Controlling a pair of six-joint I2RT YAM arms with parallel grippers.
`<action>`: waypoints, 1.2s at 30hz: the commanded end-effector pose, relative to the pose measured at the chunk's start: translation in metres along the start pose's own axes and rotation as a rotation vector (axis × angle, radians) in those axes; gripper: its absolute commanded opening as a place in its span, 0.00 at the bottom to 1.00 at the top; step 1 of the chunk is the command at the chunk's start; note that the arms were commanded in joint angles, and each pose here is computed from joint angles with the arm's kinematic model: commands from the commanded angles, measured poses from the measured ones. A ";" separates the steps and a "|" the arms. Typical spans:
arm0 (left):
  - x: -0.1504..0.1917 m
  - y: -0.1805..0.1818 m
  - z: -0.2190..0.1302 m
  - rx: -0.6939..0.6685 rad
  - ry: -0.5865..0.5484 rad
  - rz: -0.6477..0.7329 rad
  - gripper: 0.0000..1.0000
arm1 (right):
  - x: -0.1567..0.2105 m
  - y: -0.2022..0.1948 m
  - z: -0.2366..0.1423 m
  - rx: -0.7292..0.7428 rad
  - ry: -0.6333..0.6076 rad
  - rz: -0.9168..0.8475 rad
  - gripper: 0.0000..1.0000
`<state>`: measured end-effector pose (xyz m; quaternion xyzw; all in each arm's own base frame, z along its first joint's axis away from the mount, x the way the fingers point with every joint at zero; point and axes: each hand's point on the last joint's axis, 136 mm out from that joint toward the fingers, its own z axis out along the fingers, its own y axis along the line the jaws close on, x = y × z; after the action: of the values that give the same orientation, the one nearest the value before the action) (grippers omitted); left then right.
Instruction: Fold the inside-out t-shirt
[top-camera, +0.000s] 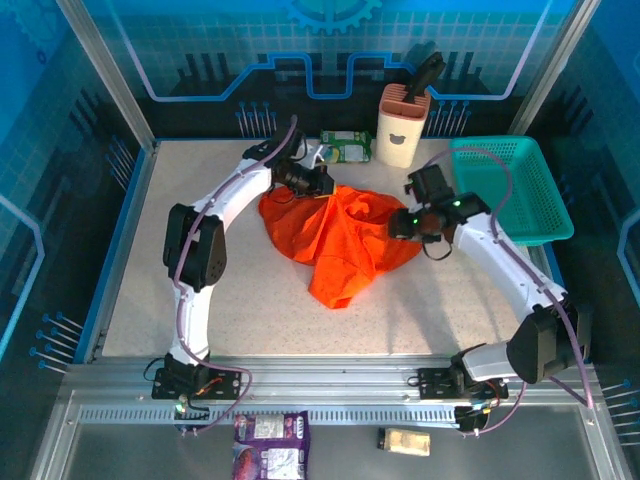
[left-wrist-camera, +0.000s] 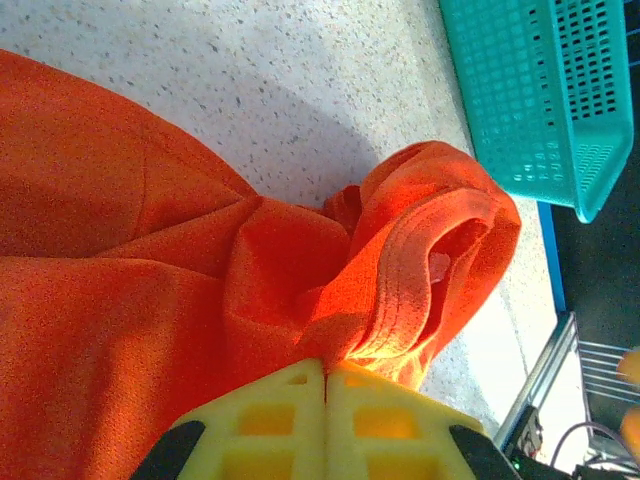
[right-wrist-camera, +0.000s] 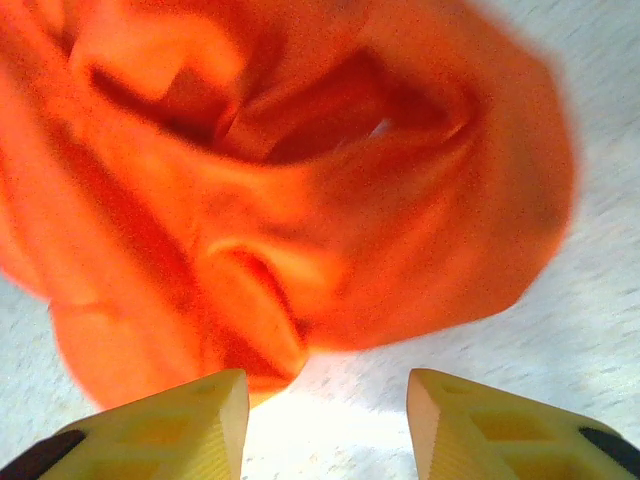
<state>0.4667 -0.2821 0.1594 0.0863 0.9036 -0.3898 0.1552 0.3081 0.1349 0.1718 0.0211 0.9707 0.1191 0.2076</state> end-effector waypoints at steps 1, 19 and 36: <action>0.002 0.014 0.011 -0.026 0.027 -0.028 0.00 | 0.043 0.035 0.019 -0.093 0.108 0.024 0.47; 0.012 0.021 0.015 -0.027 0.042 -0.047 0.00 | 0.147 0.131 0.097 -0.162 0.374 -0.028 0.48; 0.013 0.021 0.012 -0.031 0.036 -0.053 0.01 | 0.168 0.117 0.125 -0.060 0.462 -0.024 0.35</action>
<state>0.4659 -0.2803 0.1242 0.0707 0.9148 -0.3777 0.1247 0.2077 0.2898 0.0253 -0.0254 0.9872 0.1572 -0.0112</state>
